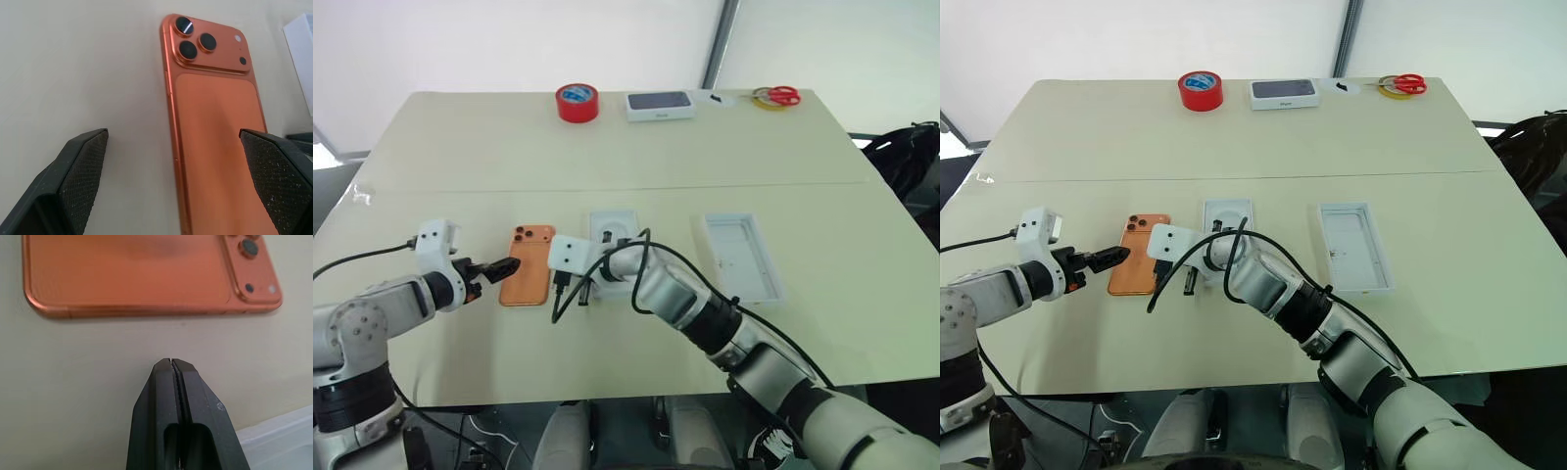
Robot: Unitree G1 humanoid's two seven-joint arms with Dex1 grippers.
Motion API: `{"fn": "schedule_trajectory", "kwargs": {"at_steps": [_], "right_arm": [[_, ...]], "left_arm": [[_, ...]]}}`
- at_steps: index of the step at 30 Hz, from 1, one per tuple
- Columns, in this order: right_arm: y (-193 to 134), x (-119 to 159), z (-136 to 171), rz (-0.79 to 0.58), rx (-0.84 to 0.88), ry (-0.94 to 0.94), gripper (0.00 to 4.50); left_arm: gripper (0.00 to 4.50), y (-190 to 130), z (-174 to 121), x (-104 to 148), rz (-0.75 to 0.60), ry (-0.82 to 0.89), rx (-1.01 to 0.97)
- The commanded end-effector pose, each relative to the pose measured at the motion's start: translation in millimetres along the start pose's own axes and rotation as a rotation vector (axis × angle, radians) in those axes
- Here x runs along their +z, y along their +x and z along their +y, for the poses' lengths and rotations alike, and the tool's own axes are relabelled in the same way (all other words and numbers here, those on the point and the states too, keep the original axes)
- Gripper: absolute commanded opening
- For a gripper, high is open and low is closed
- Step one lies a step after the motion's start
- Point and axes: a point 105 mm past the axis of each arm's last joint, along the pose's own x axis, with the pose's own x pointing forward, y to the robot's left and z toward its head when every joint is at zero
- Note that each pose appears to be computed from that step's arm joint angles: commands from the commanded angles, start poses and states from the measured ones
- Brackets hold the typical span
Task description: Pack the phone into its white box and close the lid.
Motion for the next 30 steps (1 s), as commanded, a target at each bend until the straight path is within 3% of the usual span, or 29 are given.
{"fn": "schedule_trajectory", "kwargs": {"at_steps": [1,8,18,30], "right_arm": [[4,17,-1,-0.028,-0.004,-0.062,0.04],[8,20,-1,-0.035,-0.003,-0.069,0.04],[8,19,1,-0.043,0.003,-0.075,0.04],[7,15,4,-0.04,0.007,-0.073,0.04]], "left_arm": [[4.5,8,-15,-12,0.077,-0.015,-0.067],[4.5,15,-39,-22,0.132,-0.045,-0.165],[4.5,17,-55,-18,0.097,-0.128,-0.285],[4.5,15,-44,-7,0.07,-0.161,-0.242]]}}
